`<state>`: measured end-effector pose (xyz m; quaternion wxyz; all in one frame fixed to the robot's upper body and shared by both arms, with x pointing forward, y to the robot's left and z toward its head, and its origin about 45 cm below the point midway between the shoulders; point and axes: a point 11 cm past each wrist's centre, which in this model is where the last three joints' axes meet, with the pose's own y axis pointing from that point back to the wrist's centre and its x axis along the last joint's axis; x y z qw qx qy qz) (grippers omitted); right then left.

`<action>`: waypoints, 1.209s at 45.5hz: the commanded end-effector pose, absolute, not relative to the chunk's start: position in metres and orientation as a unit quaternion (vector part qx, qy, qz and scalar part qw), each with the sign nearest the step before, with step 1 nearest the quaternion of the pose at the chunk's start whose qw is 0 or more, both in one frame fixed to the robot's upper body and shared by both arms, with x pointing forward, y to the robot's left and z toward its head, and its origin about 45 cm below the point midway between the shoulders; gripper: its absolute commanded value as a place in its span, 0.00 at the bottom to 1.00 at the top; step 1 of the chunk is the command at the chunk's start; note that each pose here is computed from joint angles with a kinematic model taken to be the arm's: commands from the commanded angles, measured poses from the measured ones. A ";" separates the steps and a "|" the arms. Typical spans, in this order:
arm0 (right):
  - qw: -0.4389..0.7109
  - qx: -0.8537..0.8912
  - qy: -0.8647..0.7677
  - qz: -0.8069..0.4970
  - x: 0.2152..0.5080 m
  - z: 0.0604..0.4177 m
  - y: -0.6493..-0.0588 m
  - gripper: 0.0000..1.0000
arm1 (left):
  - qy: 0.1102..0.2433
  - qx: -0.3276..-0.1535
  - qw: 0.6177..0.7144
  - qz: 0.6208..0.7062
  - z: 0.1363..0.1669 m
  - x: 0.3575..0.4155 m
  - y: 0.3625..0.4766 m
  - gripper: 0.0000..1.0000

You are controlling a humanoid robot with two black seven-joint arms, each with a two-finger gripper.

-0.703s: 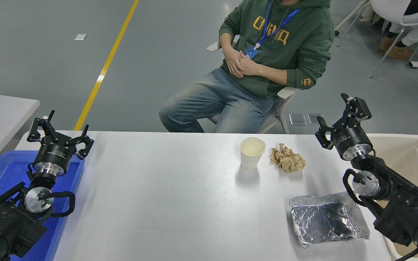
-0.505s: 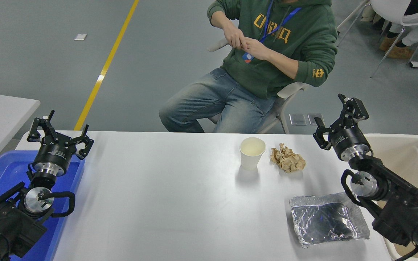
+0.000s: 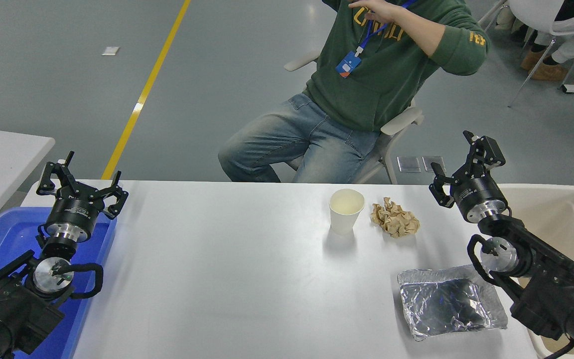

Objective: Clean the table surface

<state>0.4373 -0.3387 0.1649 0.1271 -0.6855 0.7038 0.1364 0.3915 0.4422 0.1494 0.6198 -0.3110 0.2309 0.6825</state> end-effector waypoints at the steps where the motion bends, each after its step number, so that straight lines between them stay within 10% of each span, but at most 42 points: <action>1: 0.129 -0.682 0.707 0.135 0.439 0.167 -0.341 1.00 | 0.231 -0.311 0.620 0.683 0.1493 0.3914 0.442 1.00; 55: 0.106 -0.647 0.750 0.088 0.418 0.151 -0.373 1.00 | 0.231 -0.311 0.620 0.682 0.1494 0.3914 0.442 1.00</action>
